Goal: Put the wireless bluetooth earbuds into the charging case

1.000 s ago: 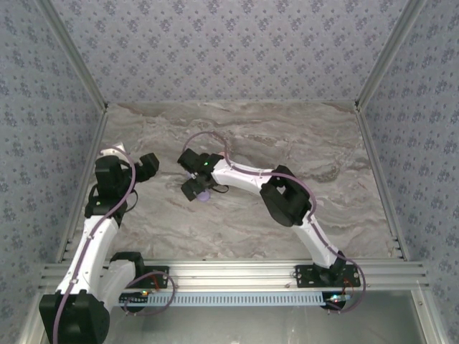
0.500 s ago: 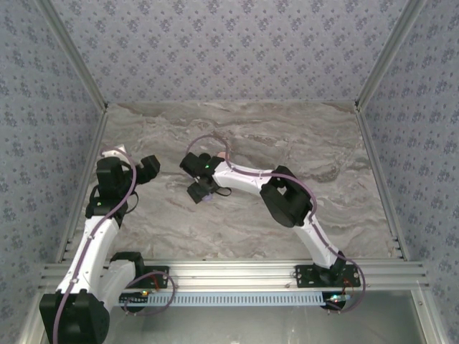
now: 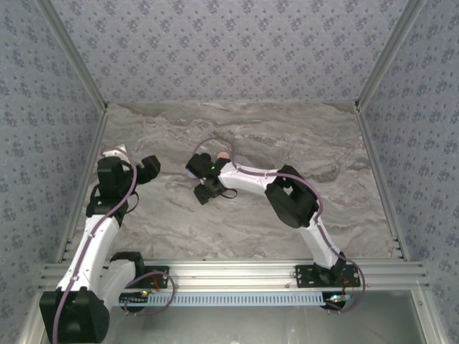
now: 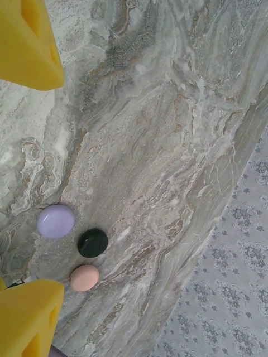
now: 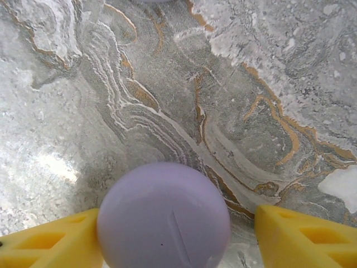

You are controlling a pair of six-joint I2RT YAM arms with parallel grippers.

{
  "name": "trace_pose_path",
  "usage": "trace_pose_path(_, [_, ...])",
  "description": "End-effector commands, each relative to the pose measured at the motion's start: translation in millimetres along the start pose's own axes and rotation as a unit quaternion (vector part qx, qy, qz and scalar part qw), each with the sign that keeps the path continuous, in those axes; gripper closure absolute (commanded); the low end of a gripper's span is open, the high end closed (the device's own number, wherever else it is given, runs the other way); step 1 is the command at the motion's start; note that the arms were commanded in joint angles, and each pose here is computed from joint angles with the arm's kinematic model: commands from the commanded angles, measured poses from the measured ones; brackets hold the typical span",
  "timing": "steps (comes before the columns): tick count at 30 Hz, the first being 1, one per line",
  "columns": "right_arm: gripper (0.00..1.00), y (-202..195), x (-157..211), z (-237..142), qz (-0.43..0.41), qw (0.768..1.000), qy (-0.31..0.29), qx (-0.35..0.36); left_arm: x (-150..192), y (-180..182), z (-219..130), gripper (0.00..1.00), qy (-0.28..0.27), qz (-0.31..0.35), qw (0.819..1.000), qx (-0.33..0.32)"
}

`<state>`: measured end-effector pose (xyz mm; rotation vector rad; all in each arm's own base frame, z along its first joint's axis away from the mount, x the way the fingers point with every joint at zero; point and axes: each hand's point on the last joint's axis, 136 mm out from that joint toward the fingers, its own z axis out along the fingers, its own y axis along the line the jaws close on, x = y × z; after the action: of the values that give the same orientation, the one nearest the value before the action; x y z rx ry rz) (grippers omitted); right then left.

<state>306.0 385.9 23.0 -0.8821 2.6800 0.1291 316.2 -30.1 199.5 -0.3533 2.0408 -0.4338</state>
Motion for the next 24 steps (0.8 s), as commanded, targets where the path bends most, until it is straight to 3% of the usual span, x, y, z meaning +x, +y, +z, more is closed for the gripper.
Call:
trace_pose_path(1, [0.36, -5, 11, 5, -0.005, 1.000, 0.019, -0.008, -3, -2, 0, 0.13, -0.005, -0.006, 1.000, 0.008])
trace_pose_path(7, [0.46, -6, 3, -3, -0.015, 1.000, -0.007, -0.025, -1, -12, 3, 0.13, 0.006, -0.003, 0.999, 0.037])
trace_pose_path(12, [0.49, -18, -13, -32, -0.021, 0.997, -0.069, -0.024, 0, -28, 8, 0.14, 0.021, -0.006, 0.996, 0.082])
trace_pose_path(18, [0.50, -43, -27, -98, -0.031, 0.983, -0.178, -0.020, 3, -66, 12, 0.18, 0.057, -0.019, 0.982, 0.180])
trace_pose_path(24, [0.52, -67, -24, -176, -0.065, 0.943, -0.325, -0.011, 10, -130, 5, 0.19, 0.110, 0.015, 0.954, 0.279])
